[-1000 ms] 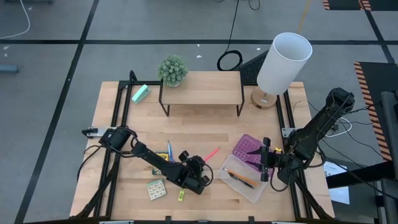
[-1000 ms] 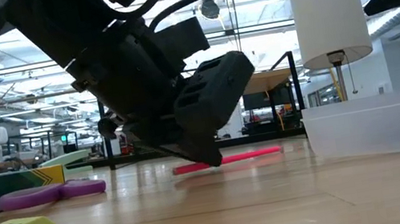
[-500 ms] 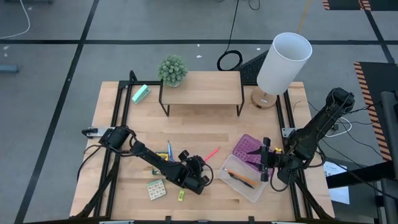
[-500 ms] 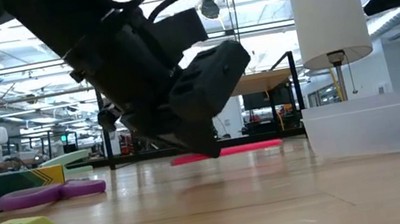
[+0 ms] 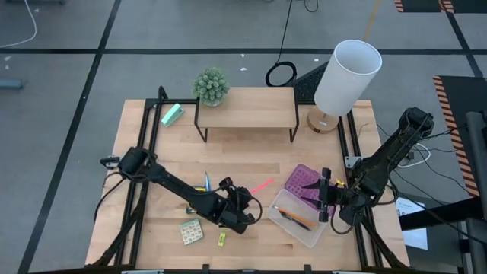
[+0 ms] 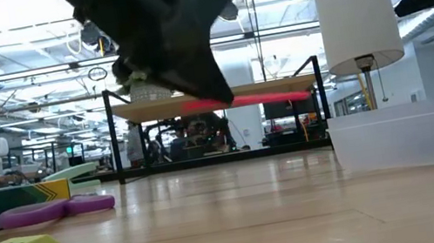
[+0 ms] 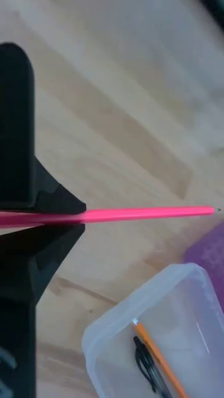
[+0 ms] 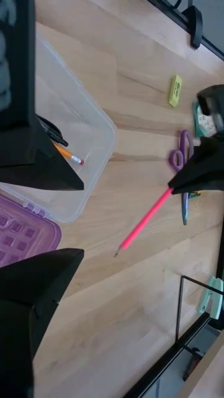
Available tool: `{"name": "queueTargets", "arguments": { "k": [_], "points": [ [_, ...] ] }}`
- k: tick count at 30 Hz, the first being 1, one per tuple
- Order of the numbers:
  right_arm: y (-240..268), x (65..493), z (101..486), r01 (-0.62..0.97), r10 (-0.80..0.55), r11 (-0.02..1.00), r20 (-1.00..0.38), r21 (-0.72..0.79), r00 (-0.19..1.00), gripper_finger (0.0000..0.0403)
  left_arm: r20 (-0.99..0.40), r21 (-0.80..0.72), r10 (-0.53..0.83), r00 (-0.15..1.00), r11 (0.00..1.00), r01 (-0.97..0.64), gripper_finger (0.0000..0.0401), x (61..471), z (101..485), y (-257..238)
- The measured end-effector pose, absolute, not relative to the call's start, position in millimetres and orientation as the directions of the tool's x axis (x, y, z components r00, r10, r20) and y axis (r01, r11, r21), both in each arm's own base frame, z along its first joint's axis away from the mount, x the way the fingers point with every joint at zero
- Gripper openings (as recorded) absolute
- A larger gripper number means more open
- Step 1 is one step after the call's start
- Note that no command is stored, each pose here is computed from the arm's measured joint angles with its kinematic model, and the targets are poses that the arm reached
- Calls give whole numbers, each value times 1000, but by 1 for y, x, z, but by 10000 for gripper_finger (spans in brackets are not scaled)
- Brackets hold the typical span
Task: Pack school essentials
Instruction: Put the pink pencil into the purple supply box
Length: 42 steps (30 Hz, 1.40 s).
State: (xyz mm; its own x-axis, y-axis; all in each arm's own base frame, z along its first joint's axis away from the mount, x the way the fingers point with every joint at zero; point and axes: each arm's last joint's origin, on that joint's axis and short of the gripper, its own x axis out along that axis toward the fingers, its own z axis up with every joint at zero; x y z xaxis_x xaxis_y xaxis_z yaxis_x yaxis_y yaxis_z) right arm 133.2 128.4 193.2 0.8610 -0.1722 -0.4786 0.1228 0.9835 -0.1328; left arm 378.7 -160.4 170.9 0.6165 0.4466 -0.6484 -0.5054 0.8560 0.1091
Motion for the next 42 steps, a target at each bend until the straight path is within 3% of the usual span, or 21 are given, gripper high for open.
{"name": "queueTargets", "arguments": {
  "k": [13,23,42],
  "points": [
    [124,129,203,108,-144,989,-456,-104,878,157,-631,189,367,684,927,-323,26,383,213,-138],
    [119,125,213,87,-104,994,-435,-60,894,157,-632,276,239,737,958,-74,26,395,222,-123],
    [128,133,220,56,-111,984,-340,-168,934,157,-538,308,66,841,944,123,26,414,235,-103]
  ]
}}
